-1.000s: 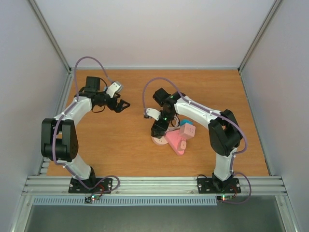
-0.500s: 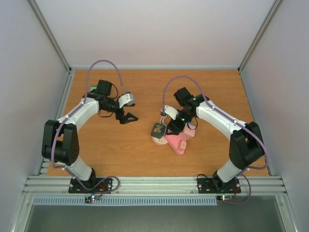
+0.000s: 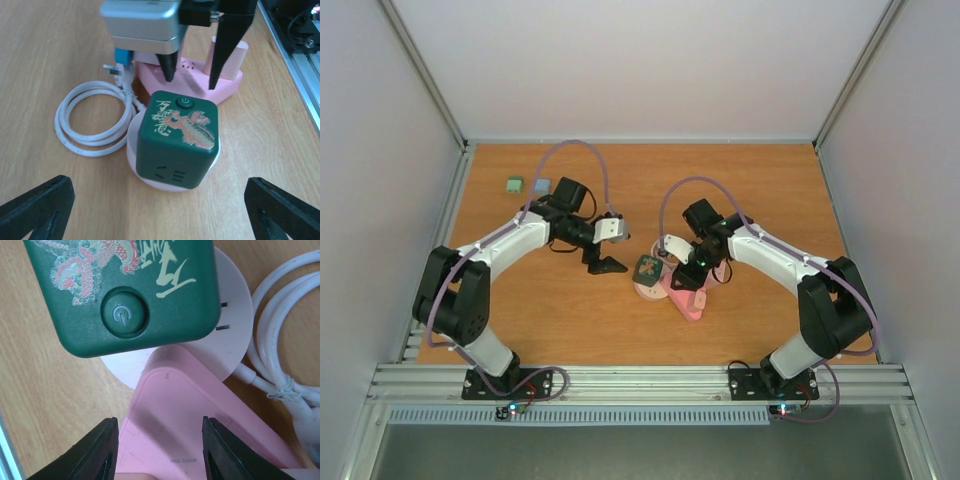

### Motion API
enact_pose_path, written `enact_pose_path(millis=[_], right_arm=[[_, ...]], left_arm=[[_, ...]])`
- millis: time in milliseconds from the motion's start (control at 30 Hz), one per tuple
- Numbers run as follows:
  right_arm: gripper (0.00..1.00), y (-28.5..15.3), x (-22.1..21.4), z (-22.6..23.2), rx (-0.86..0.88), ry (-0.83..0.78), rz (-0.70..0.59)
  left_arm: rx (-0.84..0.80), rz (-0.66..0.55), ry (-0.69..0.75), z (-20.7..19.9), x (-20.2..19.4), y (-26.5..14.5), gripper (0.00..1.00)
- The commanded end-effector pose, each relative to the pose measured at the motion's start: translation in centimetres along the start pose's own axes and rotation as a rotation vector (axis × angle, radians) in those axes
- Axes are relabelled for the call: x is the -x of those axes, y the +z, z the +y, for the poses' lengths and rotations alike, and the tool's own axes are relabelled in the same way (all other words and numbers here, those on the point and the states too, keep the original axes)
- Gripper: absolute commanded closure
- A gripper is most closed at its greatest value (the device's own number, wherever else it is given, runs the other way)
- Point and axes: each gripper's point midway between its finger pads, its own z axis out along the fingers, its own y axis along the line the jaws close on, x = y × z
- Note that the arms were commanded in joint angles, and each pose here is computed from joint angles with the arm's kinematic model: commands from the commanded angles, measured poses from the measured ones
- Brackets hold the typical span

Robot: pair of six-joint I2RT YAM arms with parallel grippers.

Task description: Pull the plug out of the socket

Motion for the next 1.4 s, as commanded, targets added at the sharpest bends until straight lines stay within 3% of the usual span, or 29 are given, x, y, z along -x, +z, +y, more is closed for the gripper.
enact_pose_path(millis=[0, 1000, 1167, 1367], right_arm=[[0.53, 0.3, -0.9, -0.8, -0.054, -0.012, 0.013], [0.58, 1.8, -1.8, -1.5, -0.05, -0.022, 0.06], [0.58, 2.1, -2.2, -1.6, -0.054, -0.02, 0.073], [0.58, 2.2, -2.2, -1.7, -0.056, -0.02, 0.077]], left_arm=[[-0.016, -0.022, 0.053, 0.1, 0.3, 1.8, 0.07], [-0.12, 0.043, 0.191, -1.4, -2.7, 7.4, 0.25], [-0.118, 0.03, 0.207, -1.3, -2.3, 7.4, 0.39], [-0.129, -0.074, 0.165, -1.5, 0.5, 6.7, 0.54]])
